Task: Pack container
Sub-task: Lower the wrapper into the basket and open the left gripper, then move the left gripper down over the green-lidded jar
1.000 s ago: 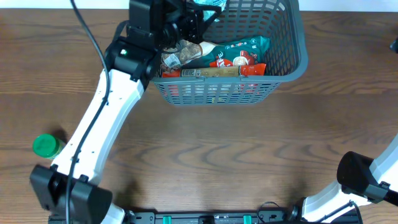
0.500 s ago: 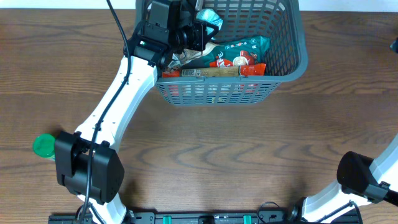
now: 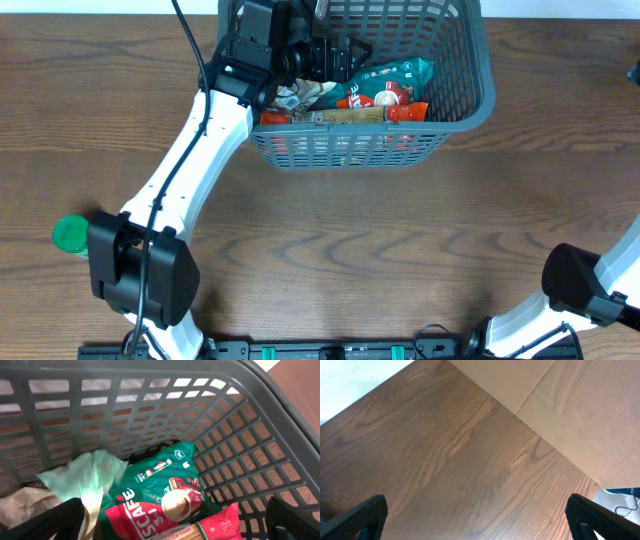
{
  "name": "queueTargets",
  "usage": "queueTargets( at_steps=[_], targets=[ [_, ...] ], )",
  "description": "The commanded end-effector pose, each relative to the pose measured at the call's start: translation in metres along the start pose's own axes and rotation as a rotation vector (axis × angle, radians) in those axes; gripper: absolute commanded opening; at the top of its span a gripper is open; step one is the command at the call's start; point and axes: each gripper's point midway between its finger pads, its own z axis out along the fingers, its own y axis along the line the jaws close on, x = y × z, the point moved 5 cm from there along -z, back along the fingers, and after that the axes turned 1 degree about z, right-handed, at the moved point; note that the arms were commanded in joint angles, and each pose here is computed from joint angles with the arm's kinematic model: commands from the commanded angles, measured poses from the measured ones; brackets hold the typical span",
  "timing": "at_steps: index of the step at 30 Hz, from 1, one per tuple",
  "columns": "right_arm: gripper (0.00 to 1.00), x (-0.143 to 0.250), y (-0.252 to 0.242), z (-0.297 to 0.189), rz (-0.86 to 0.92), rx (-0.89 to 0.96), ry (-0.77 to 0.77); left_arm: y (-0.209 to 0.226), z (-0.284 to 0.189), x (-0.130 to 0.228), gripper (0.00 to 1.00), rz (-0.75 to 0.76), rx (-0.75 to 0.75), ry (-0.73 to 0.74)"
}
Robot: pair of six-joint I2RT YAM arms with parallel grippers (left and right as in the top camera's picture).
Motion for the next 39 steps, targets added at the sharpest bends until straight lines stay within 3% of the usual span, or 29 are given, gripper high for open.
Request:
queueTargets(
  at_steps=[1, 10, 19, 26, 39],
  targets=[
    [0.99, 0.0, -0.006, 0.0, 0.029, 0.013, -0.001, -0.01, -0.04, -0.025, 0.99, 0.028, 0.0, -0.073],
    [0.99, 0.0, -0.006, 0.0, 0.029, 0.013, -0.001, 0.033, -0.17, -0.043, 0.98, -0.08, -0.369, -0.192],
    [0.99, 0.0, -0.006, 0.0, 0.029, 0.013, -0.001, 0.083, -0.304, 0.019, 0.99, -0.336, -0.952, -0.143],
    [0.99, 0.0, -0.006, 0.0, 0.029, 0.013, -0.001, 0.106, -0.336, 0.076, 0.99, -0.492, -1.172, 0.073],
    [0.99, -0.001, -0.006, 0.0, 0.029, 0.013, -0.002, 0.159, -0.363, 0.147, 0.99, -0.87, -1.346, 0.184]
  ],
)
